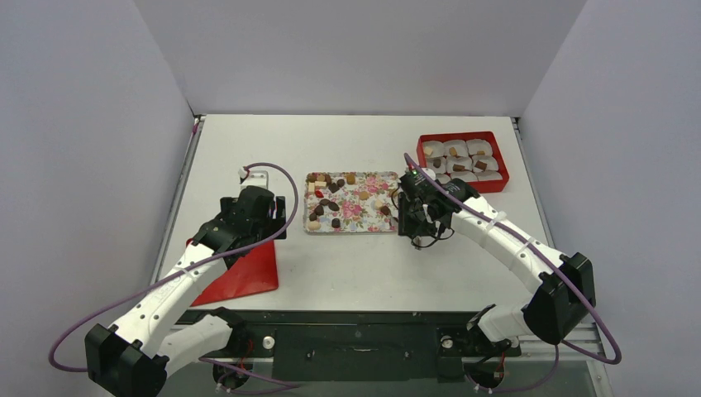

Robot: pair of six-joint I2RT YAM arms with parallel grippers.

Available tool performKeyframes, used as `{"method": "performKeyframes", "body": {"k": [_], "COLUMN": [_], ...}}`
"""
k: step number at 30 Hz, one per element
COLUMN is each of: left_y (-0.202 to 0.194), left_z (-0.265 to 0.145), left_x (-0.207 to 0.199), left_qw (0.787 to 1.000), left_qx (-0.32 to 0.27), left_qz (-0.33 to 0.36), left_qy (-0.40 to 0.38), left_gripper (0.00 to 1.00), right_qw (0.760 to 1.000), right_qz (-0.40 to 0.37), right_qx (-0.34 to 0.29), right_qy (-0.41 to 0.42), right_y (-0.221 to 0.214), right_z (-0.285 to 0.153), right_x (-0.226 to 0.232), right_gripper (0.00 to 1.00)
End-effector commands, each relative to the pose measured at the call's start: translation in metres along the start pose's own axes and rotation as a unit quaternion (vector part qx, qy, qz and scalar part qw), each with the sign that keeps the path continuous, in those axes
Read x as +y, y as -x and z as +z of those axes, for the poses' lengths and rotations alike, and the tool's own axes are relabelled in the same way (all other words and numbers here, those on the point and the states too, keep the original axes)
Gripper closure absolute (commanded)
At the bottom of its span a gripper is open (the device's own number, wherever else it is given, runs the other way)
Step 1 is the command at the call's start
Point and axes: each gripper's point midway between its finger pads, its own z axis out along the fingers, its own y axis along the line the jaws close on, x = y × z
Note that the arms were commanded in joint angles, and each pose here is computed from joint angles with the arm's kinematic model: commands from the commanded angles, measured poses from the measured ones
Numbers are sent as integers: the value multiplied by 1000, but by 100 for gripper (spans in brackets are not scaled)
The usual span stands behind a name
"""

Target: Pack the chocolate

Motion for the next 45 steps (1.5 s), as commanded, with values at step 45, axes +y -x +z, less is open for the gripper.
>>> {"method": "performKeyframes", "body": {"k": [45], "left_y": [13], "left_z": [0], "left_x": [3], "left_qw": [1000], "left_qx": [-22], "left_qz": [-9], "left_qy": [6], "left_gripper": [4], "right_qw": [999], "right_qz": [-10], "right_qx": [-33], "right_qy": [26], "right_y": [43], "right_z": [-14], "right_x": [28], "right_gripper": [75]}}
